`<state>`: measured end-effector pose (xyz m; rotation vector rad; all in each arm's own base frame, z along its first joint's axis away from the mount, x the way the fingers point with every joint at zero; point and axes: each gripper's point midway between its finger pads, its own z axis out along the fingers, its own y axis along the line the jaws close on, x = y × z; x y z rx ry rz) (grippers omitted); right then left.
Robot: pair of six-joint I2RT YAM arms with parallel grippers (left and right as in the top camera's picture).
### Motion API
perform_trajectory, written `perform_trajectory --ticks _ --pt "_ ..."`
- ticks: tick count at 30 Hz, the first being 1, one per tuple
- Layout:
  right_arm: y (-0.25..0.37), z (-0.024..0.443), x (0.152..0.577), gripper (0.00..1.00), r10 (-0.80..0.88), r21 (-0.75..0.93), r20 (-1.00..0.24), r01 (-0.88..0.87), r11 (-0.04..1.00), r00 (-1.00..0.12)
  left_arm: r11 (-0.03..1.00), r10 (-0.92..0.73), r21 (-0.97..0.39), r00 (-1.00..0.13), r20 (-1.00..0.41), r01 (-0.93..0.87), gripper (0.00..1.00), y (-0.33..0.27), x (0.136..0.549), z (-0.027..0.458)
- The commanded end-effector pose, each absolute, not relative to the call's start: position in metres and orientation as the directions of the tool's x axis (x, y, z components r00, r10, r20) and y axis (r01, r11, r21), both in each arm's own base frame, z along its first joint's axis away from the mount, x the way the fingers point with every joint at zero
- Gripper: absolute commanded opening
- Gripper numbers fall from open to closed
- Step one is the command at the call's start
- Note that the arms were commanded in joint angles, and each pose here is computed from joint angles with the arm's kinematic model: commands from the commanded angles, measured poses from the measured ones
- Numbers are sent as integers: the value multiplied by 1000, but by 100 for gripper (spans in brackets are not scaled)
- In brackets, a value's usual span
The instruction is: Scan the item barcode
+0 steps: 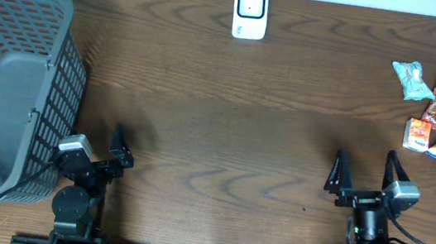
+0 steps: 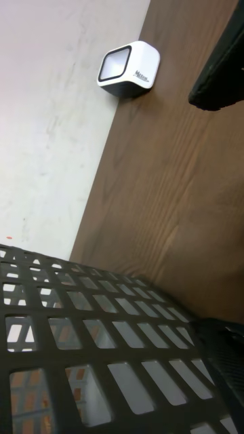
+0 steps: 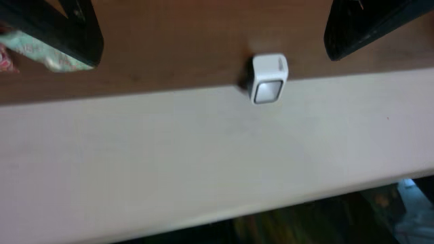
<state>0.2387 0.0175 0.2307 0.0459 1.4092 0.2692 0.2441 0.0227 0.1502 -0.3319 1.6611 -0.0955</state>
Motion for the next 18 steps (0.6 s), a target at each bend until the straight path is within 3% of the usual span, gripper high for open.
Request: perform_trajectory --ticks 1,8,18 --pt "18 216 241 99 223 204 -968 -160 966 113 950 -276 -250 -131 -952 -186 98 25 243 132" --pt "18 160 245 99 230 239 -969 -113 964 -89 950 -276 -250 -131 -952 -186 98 25 243 132" --pt "16 160 245 99 56 64 -996 -117 991 -67 950 -276 -250 -131 -952 -186 98 25 243 132"
